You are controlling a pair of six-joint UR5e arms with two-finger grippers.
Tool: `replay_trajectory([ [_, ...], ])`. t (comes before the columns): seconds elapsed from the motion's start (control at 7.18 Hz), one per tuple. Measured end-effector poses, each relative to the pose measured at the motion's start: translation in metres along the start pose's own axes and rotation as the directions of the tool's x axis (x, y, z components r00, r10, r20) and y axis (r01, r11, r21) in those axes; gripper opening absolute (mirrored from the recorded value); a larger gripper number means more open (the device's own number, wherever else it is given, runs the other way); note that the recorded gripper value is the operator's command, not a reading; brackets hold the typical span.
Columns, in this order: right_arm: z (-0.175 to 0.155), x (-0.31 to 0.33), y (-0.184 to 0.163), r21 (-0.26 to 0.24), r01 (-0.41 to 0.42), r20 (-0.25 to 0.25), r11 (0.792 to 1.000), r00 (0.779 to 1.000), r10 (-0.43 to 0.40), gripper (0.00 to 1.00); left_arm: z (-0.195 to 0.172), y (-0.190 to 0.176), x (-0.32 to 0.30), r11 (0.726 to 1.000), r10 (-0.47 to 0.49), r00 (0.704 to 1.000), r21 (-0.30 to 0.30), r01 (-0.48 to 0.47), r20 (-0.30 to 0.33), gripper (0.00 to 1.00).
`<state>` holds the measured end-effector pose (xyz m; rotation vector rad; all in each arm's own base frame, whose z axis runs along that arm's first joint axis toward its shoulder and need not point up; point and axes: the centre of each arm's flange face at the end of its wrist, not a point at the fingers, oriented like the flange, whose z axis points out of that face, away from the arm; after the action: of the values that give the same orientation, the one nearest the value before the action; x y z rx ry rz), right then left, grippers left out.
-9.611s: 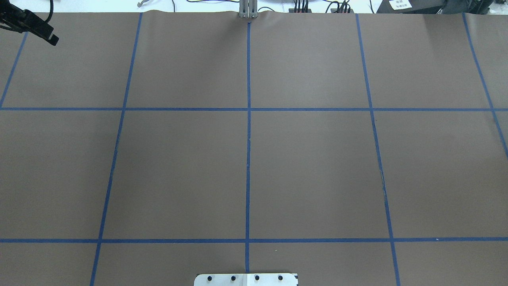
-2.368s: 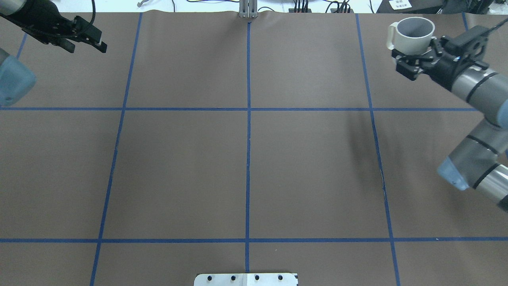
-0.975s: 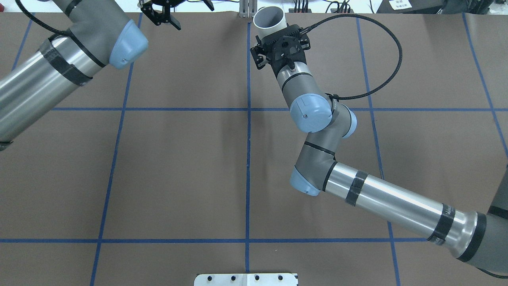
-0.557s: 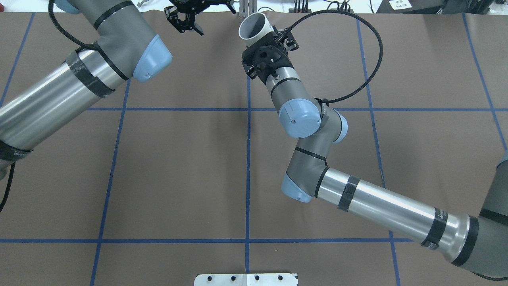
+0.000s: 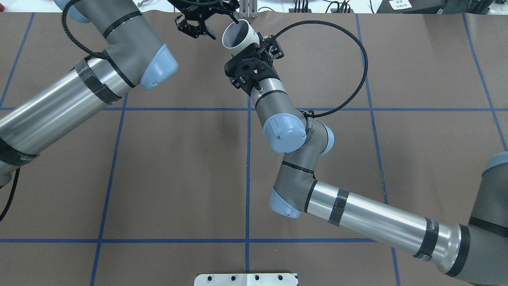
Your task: Left arm hands cup to right arm to dump lemon
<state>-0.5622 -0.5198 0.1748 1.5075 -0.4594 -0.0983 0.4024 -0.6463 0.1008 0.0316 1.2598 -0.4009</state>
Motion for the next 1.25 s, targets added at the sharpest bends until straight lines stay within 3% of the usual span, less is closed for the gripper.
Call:
replay_trajectory([
  [0.28,-0.006,0.003,-0.004,0.025,-0.051,0.004,0.998,0.999,0.051,0.02,0.003,0.000,-0.002,1.000,0.013,1.000,-0.003,-0.013,-0.009,0.53],
  [1.25,-0.008,0.008,0.003,0.031,-0.065,-0.011,0.997,0.998,0.065,0.02,0.002,0.005,-0.007,0.999,0.031,0.999,-0.014,-0.032,-0.027,0.38],
])
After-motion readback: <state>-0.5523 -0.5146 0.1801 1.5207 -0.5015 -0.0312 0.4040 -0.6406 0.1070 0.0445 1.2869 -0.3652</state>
